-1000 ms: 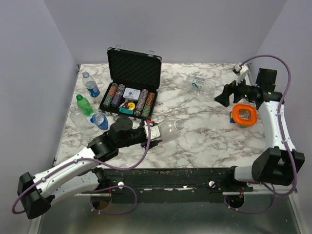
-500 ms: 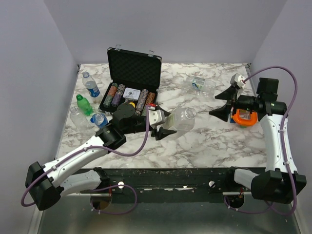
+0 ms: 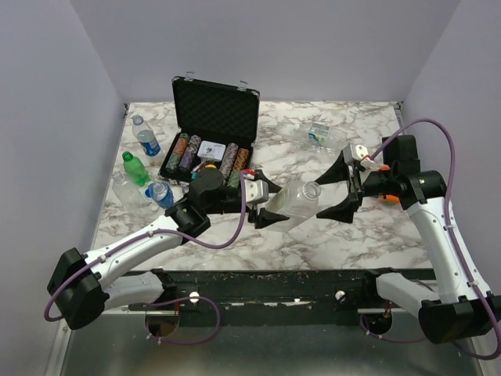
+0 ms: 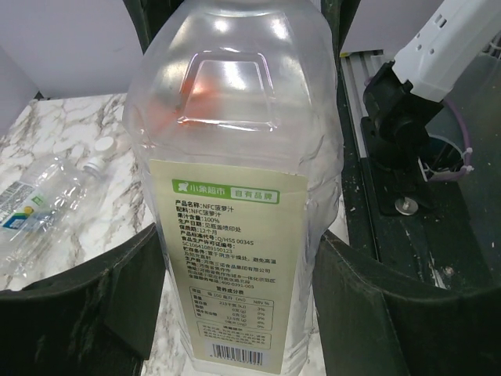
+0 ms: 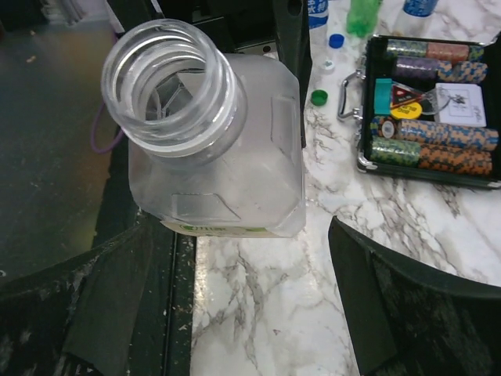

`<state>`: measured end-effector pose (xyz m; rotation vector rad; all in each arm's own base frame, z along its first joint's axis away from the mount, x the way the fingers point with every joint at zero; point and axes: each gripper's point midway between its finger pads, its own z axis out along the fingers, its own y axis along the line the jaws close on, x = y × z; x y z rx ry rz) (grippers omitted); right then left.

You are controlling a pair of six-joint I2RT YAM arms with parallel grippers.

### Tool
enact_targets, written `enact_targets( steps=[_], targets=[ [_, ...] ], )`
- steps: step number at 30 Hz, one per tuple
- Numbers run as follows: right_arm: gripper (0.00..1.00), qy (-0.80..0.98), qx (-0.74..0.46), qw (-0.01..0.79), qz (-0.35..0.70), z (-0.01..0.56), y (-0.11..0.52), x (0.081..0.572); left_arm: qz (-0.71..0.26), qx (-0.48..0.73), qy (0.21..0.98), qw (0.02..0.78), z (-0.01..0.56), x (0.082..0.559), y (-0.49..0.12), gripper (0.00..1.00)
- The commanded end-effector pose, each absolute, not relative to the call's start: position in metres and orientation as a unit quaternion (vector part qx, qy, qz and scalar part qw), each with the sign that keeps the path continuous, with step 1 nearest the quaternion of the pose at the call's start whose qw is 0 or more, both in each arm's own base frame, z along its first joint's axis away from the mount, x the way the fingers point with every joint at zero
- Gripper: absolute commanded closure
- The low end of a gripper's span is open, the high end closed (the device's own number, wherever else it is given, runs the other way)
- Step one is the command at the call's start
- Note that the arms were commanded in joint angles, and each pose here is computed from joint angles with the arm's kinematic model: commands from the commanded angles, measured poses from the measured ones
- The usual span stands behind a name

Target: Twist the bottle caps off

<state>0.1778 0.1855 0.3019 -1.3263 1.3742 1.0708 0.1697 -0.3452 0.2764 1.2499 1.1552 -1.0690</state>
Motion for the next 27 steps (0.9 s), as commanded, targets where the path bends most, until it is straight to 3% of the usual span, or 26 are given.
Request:
enact_targets(
  steps=[1,8,27],
  targets=[
    [0.0,0.558,-0.516,0.428,0.49,0.303,0.201,0.177,-0.411,0.549,0.464,0.561,0.277,0.169,-0.338,1.0],
    [0.0,0.569,-0.51,0.393,0.511,0.296,0.216,0.18,-0.406,0.554,0.47,0.555,0.27,0.17,-0.341,1.0],
    [0.0,0.585,-0.53,0.394,0.471,0.299,0.213,0.179,-0.421,0.512,0.568,0.488,0.255,0.187,-0.356,1.0]
  ],
)
